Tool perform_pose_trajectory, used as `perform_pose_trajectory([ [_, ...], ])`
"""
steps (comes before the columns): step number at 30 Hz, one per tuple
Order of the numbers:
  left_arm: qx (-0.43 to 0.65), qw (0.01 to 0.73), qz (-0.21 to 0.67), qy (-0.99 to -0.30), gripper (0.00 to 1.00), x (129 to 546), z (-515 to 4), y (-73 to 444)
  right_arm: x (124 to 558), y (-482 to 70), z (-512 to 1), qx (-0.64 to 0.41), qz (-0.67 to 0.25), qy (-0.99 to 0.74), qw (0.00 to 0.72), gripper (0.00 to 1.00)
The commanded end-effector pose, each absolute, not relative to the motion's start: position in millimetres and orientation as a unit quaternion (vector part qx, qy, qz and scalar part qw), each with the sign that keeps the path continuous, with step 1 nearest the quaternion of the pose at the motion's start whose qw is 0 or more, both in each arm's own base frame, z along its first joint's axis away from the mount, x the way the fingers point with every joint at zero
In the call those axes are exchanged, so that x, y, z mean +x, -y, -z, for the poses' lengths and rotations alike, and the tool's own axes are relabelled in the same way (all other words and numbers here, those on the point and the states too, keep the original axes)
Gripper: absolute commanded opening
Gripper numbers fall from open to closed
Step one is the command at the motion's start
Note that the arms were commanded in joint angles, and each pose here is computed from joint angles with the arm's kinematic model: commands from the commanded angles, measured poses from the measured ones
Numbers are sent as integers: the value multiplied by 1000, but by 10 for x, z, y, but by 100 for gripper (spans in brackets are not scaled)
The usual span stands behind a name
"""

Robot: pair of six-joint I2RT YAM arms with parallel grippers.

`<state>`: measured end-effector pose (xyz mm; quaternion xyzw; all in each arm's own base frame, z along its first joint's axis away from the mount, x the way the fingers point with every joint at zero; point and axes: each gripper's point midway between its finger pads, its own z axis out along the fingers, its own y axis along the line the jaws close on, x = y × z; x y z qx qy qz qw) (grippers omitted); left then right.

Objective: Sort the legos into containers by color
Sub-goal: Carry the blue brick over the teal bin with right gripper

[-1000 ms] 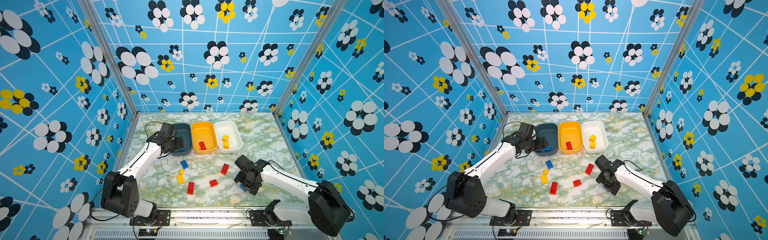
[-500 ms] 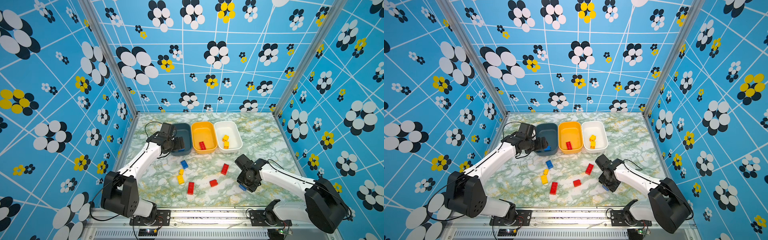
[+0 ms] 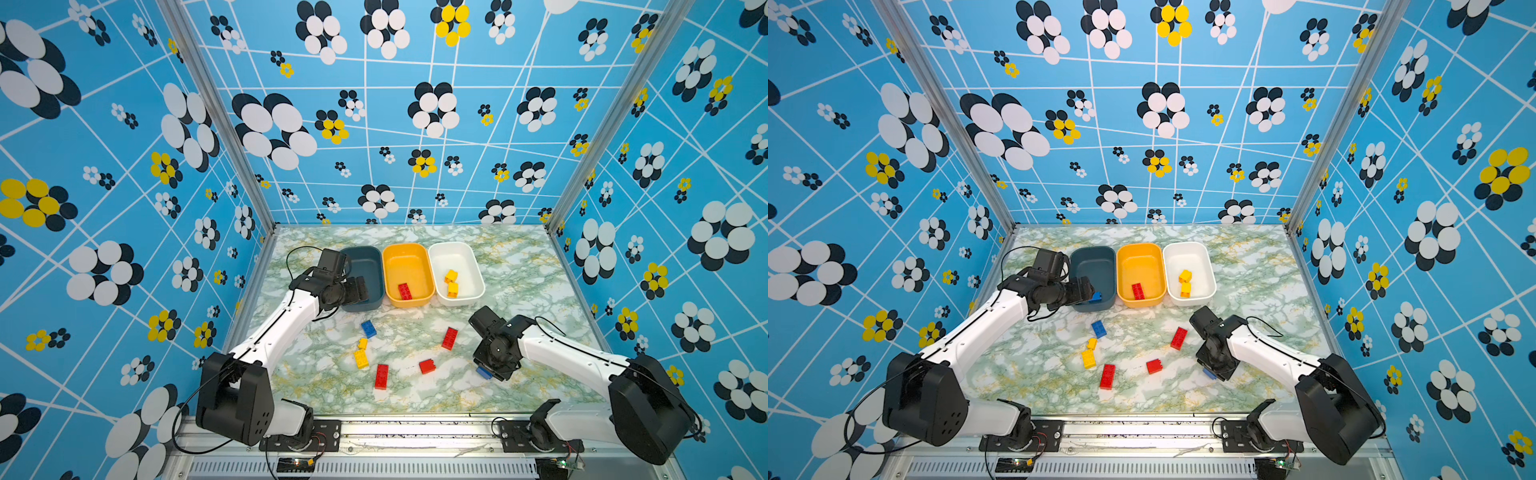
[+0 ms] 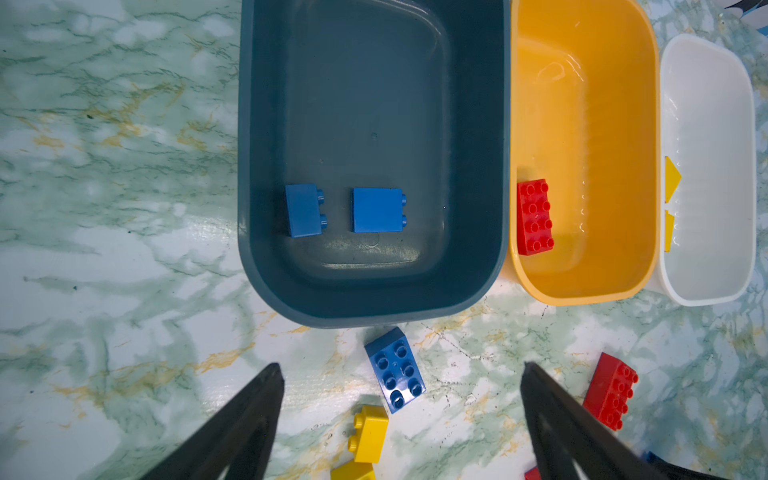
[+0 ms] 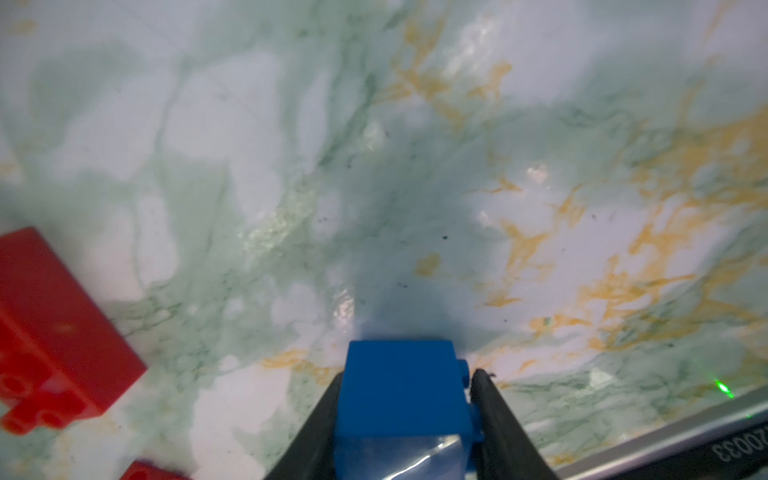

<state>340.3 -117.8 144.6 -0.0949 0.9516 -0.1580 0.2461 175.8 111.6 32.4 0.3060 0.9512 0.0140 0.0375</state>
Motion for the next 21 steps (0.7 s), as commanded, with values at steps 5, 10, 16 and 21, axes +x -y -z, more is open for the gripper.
perform_pose_trajectory([
  [5, -110, 239, 147, -954, 91, 3203, -1390, 1043, 2230, -1615, -707, 211, -57, -973, 73, 33],
  [10, -120, 229, 145, -955, 91, 3050, -1296, 958, 2596, -2171, -949, 131, -107, -980, 101, 33],
  [16, -136, 216, 136, -957, 91, 2838, -1157, 828, 2958, -2891, -1210, 22, -139, -983, 119, 33],
  [21, -148, 209, 128, -958, 91, 2701, -1066, 731, 3245, -3475, -1417, -33, -181, -973, 137, 33],
])
